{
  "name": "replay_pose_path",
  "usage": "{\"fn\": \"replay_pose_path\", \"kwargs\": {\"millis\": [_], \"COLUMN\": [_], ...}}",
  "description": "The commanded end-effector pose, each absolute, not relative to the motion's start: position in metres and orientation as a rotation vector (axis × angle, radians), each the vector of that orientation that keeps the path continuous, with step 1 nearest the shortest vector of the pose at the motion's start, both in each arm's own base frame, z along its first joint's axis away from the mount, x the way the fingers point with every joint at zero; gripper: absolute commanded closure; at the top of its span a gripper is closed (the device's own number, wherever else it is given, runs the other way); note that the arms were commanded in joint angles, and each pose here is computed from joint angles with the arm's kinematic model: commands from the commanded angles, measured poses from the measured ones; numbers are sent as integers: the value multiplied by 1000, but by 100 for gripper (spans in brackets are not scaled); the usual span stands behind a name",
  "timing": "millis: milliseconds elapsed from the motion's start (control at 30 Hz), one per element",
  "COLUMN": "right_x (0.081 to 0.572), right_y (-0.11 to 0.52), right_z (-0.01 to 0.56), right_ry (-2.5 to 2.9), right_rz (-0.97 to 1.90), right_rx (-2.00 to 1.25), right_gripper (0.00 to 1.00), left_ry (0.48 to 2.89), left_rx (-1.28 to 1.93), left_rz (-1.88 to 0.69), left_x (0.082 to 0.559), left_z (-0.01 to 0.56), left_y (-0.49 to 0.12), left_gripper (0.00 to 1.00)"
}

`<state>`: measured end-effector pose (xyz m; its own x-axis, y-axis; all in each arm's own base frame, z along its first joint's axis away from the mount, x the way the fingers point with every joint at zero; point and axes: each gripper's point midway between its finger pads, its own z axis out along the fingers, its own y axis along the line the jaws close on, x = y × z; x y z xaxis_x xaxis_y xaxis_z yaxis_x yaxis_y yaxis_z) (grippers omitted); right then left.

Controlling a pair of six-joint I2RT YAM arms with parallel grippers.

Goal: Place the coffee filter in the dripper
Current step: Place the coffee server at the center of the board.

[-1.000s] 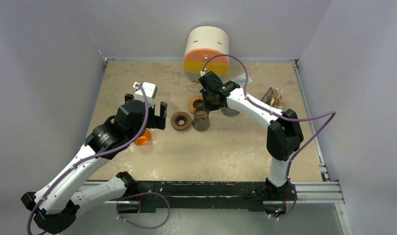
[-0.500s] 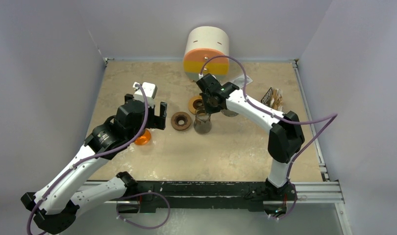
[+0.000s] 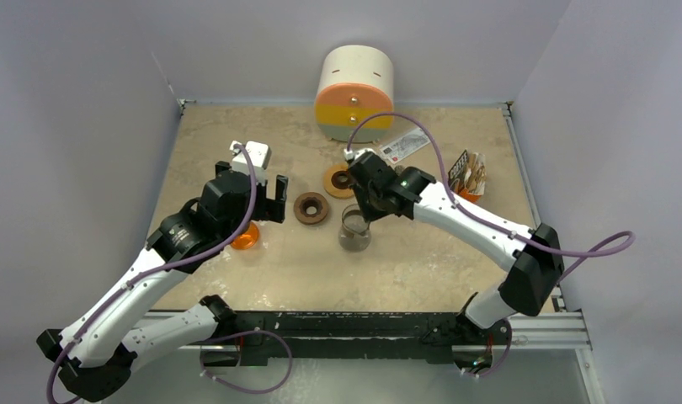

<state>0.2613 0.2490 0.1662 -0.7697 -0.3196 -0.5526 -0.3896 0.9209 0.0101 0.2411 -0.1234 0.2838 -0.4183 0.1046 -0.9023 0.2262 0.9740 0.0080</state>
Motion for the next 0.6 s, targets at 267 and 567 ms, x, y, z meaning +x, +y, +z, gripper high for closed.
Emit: {"fn": "replay_pose_path", "kwargs": {"millis": [267, 567], "right_x": [187, 170], "right_y": [243, 251], "right_z": [151, 136], "right_ry": [2498, 2504], "right_rz": [183, 256], "right_rx": [-647, -622], "right_gripper": [100, 100], "left_ry": [1986, 1993], "left_rx": [233, 238], "left_rz": [-120, -117], "left_x": [248, 249], "left_z": [285, 283], "left_y": [-124, -125], "left_gripper": [8, 8]}}
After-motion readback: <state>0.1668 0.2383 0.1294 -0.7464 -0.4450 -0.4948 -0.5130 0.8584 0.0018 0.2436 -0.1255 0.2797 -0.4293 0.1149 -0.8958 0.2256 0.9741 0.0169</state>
